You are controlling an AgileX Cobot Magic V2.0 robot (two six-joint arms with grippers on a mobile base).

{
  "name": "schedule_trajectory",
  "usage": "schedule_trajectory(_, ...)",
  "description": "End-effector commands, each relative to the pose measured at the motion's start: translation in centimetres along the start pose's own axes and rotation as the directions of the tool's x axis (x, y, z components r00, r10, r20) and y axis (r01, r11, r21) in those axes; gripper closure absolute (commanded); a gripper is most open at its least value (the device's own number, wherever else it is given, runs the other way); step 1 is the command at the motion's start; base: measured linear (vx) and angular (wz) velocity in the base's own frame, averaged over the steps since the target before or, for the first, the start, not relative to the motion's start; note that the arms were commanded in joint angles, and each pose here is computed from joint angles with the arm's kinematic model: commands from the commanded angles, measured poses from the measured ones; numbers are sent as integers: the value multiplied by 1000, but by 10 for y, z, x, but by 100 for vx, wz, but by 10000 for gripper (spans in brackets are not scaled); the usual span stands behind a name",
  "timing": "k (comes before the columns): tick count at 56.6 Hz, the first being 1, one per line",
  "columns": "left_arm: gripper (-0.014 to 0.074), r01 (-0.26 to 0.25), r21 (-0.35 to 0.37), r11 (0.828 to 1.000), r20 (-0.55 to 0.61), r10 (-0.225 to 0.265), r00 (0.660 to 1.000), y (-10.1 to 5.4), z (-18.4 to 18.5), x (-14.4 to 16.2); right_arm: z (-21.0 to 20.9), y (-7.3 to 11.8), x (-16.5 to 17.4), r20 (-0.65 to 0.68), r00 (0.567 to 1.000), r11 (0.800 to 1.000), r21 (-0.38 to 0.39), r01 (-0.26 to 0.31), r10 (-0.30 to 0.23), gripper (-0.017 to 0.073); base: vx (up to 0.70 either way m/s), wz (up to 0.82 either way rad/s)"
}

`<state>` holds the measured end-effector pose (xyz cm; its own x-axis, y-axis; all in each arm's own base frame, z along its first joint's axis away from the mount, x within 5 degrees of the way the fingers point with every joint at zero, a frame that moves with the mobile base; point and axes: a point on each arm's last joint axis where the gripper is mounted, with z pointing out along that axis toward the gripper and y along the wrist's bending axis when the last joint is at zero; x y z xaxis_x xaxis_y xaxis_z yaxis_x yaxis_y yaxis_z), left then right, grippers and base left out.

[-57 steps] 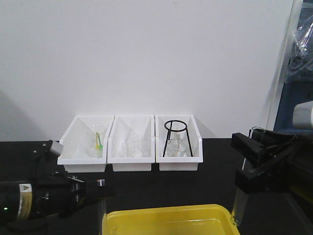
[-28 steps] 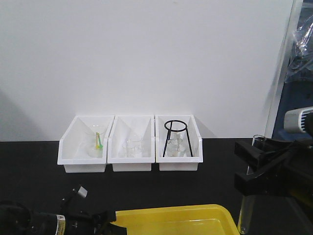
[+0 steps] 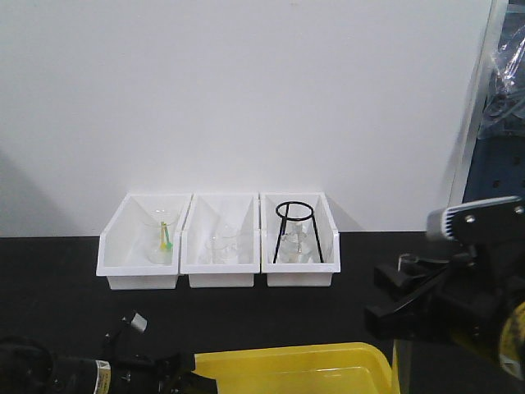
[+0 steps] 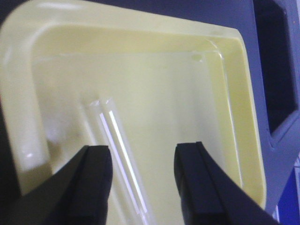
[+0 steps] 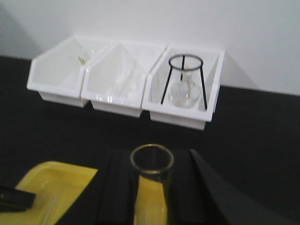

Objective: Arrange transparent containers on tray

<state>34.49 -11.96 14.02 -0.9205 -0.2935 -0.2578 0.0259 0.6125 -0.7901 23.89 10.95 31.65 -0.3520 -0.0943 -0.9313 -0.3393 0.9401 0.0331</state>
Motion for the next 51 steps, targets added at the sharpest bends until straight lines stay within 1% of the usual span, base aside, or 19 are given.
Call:
schedule_trajectory(1,153,-14,121,992,30,10,999,-27,-12,-9,18,4,2,-23,1000,1000,-23,-7,7,571,0,0)
schedule_trajectory(9,153,-25,196,980,-4,26,1000,-37,-15,-5,55,4,31,-164,986,1000,-5,-19,18,571,0,0)
schedule_trajectory(16,158,-51,248,967,-7,54,999,-49,-24,-4,79,5,56,-259,966,1000,-2,-16,15,571,0,0)
schedule_trajectory(21,171,-84,263,961,18,82,996,-60,-33,-5,91,6,70,-308,951,1000,1,-21,20,571,0,0)
schedule_trajectory(25,189,-134,273,953,52,124,991,-68,-40,-6,99,6,76,-334,942,999,13,-37,39,571,0,0)
schedule_trajectory(29,207,-181,283,942,82,164,983,-77,-48,-7,106,6,78,-345,937,998,24,-56,61,571,0,0)
schedule_trajectory(35,235,-235,298,925,132,204,970,-91,-61,-7,116,8,75,-338,939,998,25,-62,66,571,0,0)
schedule_trajectory(44,267,-277,300,913,173,234,957,-103,-74,-6,129,9,65,-317,946,998,25,-62,67,568,0,0)
schedule_trajectory(51,278,-293,305,906,187,245,951,-109,-79,-6,139,9,62,-312,949,999,25,-33,39,567,0,0)
